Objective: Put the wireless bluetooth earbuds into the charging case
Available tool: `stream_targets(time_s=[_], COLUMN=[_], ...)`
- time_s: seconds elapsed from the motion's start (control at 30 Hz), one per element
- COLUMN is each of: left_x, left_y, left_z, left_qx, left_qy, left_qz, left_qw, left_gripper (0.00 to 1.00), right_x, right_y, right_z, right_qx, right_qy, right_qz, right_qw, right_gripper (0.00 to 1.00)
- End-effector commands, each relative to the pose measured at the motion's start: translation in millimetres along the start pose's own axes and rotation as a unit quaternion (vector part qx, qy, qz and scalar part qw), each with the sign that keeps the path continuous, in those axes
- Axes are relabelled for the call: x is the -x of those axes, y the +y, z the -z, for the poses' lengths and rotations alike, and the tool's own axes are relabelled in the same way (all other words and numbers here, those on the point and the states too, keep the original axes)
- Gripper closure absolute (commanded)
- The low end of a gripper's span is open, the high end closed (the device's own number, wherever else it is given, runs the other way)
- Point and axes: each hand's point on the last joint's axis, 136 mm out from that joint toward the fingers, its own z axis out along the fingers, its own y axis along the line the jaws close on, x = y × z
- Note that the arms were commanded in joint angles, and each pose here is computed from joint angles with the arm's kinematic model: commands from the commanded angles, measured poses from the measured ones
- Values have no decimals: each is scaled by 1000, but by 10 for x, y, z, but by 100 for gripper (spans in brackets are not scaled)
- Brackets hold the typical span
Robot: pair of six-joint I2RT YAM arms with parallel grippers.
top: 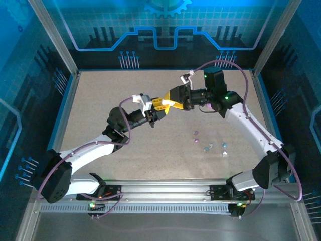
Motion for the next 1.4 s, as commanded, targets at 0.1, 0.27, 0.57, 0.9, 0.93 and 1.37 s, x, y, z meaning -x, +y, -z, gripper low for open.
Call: stream_targets(time_s=[0.1, 0.27, 0.57, 0.9, 0.93, 1.37], left_x=[290, 313, 264, 150, 145, 35], left_y=[46, 46, 77, 113, 110, 121], left_z=[45, 37, -23, -52, -51, -63], left_qx=[-3, -13, -13, -5, -5, -4], left_qy=[-65, -70, -63, -32, -29, 4], left_qz=[1, 9, 5, -11, -12, -14], left_qw=[998, 997, 998, 999, 999, 1000], left_gripper=[80, 80, 79, 79, 78, 75], right_x=[109, -16, 204, 107, 101, 37], right_y=[51, 87, 195, 251, 249, 364], right_z=[423, 407, 103, -14, -8, 36], right_qx=[-74, -59, 47, 26, 21, -4], right_qy=[-76, -42, -19, 1, 0, -4], right_qz=[206, 240, -17, -25, -19, 45], right_qw=[973, 968, 999, 999, 1000, 999], right_gripper=[23, 25, 20, 33, 35, 44])
